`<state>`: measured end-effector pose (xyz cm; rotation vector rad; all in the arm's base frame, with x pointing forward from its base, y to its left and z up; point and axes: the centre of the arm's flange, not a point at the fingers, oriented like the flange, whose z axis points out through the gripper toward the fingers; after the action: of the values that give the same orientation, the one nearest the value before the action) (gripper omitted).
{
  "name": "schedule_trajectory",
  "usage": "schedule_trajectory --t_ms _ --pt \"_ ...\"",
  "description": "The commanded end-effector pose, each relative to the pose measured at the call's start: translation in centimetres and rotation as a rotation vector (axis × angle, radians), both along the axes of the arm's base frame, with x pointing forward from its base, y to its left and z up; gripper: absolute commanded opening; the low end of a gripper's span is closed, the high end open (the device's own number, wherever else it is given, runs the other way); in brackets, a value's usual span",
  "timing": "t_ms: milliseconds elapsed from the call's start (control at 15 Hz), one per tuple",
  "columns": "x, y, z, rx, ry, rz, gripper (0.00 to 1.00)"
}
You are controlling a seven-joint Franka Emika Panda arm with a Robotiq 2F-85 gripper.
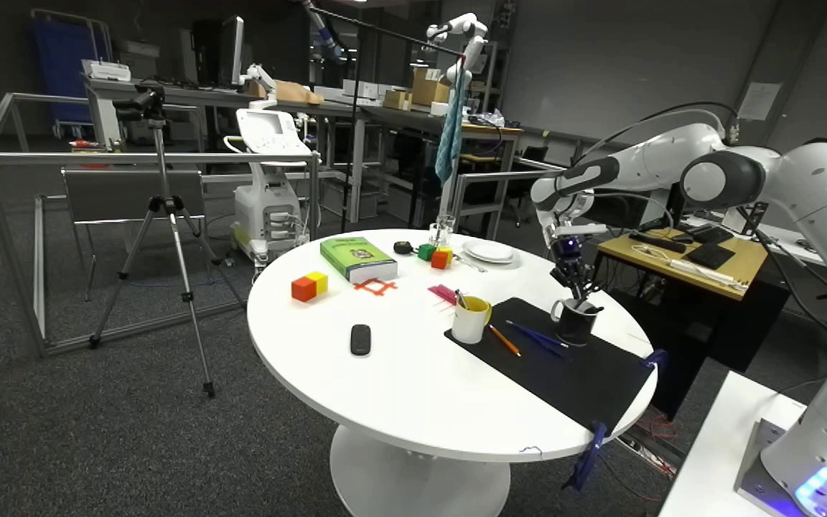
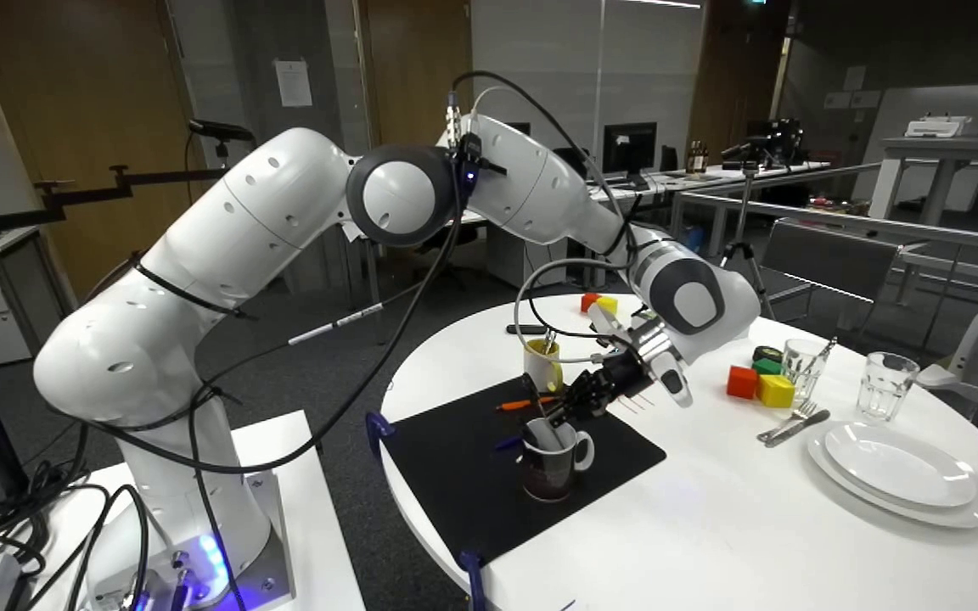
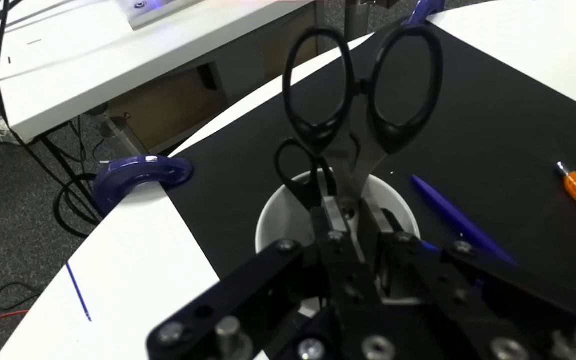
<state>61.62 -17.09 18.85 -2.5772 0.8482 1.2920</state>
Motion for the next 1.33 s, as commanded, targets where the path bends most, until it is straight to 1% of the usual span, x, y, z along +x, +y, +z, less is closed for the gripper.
schedule_trajectory --t_ms 0,200,267,333,400,467,533,600,667,800,867,933,1000,1267 --pt "-0.7 0.7 -0.2 0.013 -0.029 0.008 0.03" --pt "-0.7 1.0 -0.4 0.015 -0.027 0.012 0.03" --pt "-0.8 1.0 -0.4 0.015 -0.024 0.013 0.05" --pt "-0.8 0.9 -0.5 0.015 -0.022 0.015 0.39" --pt "-0.9 0.9 -0.4 0.014 -0.020 0.015 0.40" --pt "-0.8 0.9 -0.4 0.014 -0.019 0.015 0.47" --pt "-0.8 0.9 -0.3 0.012 -0.019 0.015 0.56" --pt "-0.9 0.7 -0.3 0.012 -0.018 0.015 0.62" --pt "-0.9 0.6 -0.2 0.013 -0.017 0.014 0.71" --pt "-0.9 0.5 0.0 0.014 -0.015 0.013 0.84" --pt "-0.9 0.4 0.1 0.017 -0.015 0.013 0.93" --pt "-0.9 0.2 0.5 0.023 -0.015 0.012 0.99" --pt "-0.9 0.2 0.9 0.028 -0.018 0.012 1.00" --pt "-0.8 -0.4 2.7 0.048 -0.041 0.024 1.00"
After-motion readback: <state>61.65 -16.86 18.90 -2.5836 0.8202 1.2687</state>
